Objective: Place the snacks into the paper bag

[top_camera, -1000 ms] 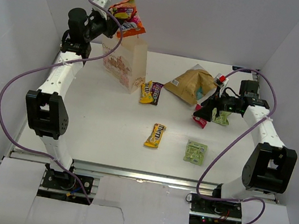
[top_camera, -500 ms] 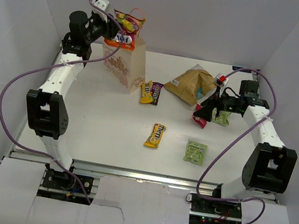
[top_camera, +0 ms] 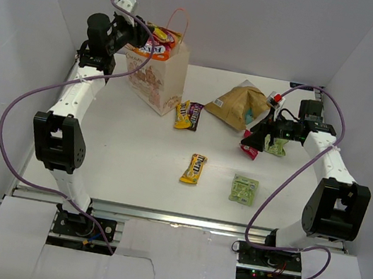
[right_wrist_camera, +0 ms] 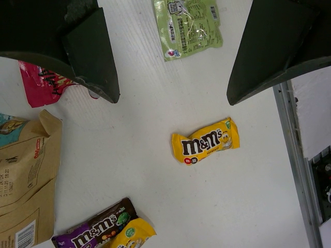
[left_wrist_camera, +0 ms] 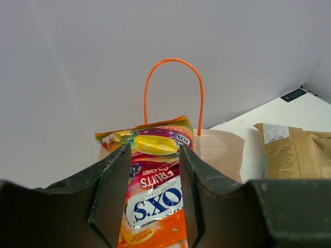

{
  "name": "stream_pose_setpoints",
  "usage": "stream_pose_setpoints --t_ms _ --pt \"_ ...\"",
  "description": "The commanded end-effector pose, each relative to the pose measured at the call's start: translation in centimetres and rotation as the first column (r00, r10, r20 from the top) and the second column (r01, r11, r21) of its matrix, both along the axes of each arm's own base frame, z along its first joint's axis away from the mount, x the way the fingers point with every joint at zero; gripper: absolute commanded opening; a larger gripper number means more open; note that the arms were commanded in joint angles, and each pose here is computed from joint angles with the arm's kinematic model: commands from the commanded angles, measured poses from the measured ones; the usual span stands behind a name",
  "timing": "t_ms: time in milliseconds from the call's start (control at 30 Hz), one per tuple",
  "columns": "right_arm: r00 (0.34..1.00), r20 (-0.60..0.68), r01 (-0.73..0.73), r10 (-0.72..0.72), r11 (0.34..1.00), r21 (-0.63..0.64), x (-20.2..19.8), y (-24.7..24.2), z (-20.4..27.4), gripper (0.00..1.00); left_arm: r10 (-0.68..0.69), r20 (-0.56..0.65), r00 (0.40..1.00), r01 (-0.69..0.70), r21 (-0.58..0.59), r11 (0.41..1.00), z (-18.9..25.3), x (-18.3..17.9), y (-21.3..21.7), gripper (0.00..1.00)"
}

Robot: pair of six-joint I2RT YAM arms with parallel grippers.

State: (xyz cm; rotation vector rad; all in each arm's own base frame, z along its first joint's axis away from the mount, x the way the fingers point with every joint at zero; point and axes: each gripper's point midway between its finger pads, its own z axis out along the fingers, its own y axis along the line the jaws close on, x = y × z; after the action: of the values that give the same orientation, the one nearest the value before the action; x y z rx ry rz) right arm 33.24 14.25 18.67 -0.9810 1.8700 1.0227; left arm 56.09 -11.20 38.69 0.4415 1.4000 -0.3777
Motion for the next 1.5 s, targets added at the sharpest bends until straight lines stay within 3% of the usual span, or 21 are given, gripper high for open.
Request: stream_pose_setpoints --t_ms 0,200,400,567,733,1033,1467 --pt "0.999 0.046 -0.024 0.022 0.999 0.026 0.0 0.4 1.7 0.9 0.0 0.096 0.995 0.003 -0.039 0.999 5.4 -1.9 -0.2 0.53" --pt "0.998 0.051 -0.02 0.019 1.0 0.016 0.0 0.3 1.6 0.9 -0.037 0.028 0.999 0.04 -0.135 0.99 5.2 -3.5 -0.8 0.64" --pt "0.999 0.04 -0.025 0.023 0.999 0.026 -0.2 0.4 1.3 0.9 -0.015 -0.153 0.988 -0.028 -0.276 0.961 3.5 -3.2 -1.1 0.62" --pt "0.999 0.041 -0.024 0.023 0.999 0.033 0.0 0.6 1.6 0.9 0.046 -0.291 0.956 -0.114 -0.224 0.968 -1.0 -0.3 -2.8 0.56" --pt "0.999 0.04 -0.022 0.021 0.999 0.03 -0.2 0.5 1.6 0.9 0.112 -0.341 0.933 -0.164 -0.127 0.978 -3.9 0.8 -3.5 0.43" --pt "0.999 0.046 -0.025 0.023 0.999 0.036 -0.2 0.6 2.0 0.9 0.258 -0.48 0.838 -0.26 0.064 0.964 -12.7 0.3 -1.4 0.5" --pt "0.998 0.054 -0.02 0.019 1.0 0.008 -0.3 0.4 1.8 0.9 0.177 -0.383 0.907 -0.209 -0.044 0.977 -5.8 0.0 -2.7 0.58"
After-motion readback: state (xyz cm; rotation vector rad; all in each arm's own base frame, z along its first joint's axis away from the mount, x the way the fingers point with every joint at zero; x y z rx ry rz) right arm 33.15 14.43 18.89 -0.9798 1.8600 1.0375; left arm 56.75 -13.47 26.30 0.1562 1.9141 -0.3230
